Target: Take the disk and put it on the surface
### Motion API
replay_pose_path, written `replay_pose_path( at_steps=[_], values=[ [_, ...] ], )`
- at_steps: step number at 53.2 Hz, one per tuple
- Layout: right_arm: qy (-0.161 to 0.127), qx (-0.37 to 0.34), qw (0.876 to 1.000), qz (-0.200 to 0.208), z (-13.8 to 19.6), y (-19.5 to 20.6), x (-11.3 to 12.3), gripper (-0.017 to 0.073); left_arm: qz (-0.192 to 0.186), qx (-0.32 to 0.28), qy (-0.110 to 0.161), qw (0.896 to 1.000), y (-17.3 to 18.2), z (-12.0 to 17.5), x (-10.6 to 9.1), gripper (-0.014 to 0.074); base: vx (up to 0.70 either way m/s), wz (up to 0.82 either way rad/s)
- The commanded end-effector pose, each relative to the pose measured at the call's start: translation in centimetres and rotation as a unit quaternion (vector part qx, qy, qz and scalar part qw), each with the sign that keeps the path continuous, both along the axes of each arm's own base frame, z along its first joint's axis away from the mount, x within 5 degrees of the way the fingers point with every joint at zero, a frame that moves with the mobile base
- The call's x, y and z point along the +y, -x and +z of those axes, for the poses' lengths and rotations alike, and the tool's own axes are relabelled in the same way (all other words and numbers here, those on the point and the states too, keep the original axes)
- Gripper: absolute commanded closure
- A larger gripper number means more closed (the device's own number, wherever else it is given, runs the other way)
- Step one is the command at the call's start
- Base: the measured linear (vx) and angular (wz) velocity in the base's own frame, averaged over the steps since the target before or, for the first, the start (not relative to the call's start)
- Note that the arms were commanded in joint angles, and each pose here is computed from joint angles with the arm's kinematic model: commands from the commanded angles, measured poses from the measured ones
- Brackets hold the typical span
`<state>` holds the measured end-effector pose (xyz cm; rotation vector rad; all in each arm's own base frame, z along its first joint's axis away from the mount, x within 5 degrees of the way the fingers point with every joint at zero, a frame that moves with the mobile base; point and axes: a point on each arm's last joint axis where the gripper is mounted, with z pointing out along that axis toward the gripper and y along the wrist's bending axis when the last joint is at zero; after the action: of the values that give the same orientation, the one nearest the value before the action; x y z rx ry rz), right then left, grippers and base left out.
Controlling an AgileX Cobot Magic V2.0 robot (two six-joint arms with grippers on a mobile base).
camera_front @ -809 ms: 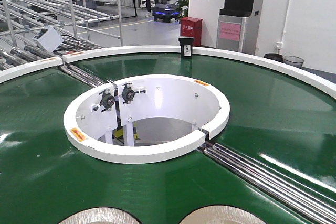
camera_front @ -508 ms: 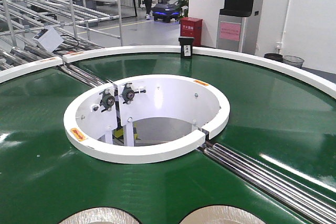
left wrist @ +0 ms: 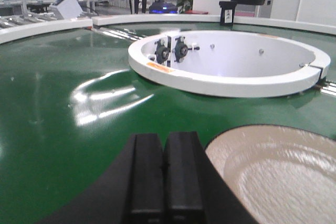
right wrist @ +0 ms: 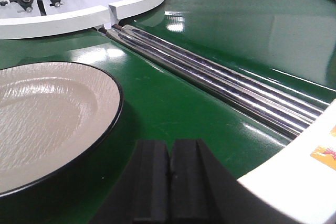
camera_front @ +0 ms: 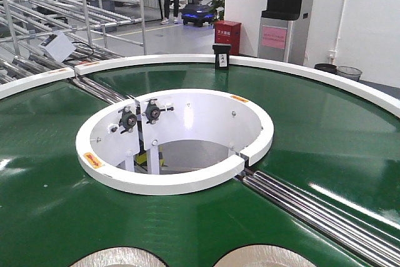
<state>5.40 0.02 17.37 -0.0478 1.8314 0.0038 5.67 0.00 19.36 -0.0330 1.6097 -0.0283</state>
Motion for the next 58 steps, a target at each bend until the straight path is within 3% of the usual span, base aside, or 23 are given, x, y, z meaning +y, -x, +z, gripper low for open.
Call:
replay_pose_path(
  at_steps=[1,3,11,21,31,38,48,53,58],
  values=[
    [0.028,-0.043,0.999,0.006,0.6,-0.1,0.0,0.0568,-0.001,-0.090,0.004,0.996,0.3,2.1,0.0,0.0601,0.00,0.00],
    [0.042,-0.054,0.998,0.008,0.7,-0.2,0.0,0.0568,0.000,-0.105,0.004,0.995,0.3,2.4,0.0,0.0601,0.00,0.00],
    [-0.002,-0.102,0.995,0.014,1.6,-0.2,0.2,0.0568,0.001,-0.153,0.004,0.988,0.5,3.2,0.0,0.0601,0.00,0.00],
    [0.000,-0.153,0.988,0.020,2.6,-0.2,0.3,0.0568,0.002,-0.183,0.005,0.983,0.7,4.0,0.1,0.0601,0.00,0.00],
    [-0.001,-0.250,0.968,0.030,4.7,0.1,0.5,0.0568,-0.003,-0.206,0.031,0.978,1.1,5.4,0.1,0.0601,0.00,0.00],
    [-0.003,-0.270,0.963,0.025,8.1,0.7,0.4,0.0568,-0.004,-0.203,0.023,0.979,2.2,8.9,0.0,0.0601,0.00,0.00],
    [-0.004,-0.236,0.972,0.014,15.2,0.4,0.2,0.0568,-0.004,-0.187,0.010,0.982,3.3,15.3,0.0,0.0601,0.00,0.00],
    [-0.005,-0.229,0.973,0.014,17.8,-0.8,0.3,0.0568,-0.005,-0.179,0.010,0.984,2.7,18.2,0.0,0.0601,0.00,0.00],
    [-0.004,-0.213,0.977,0.015,19.1,-2.8,0.5,0.0568,-0.005,-0.154,0.011,0.988,0.9,19.3,0.0,0.0601,0.00,0.00]
  ],
)
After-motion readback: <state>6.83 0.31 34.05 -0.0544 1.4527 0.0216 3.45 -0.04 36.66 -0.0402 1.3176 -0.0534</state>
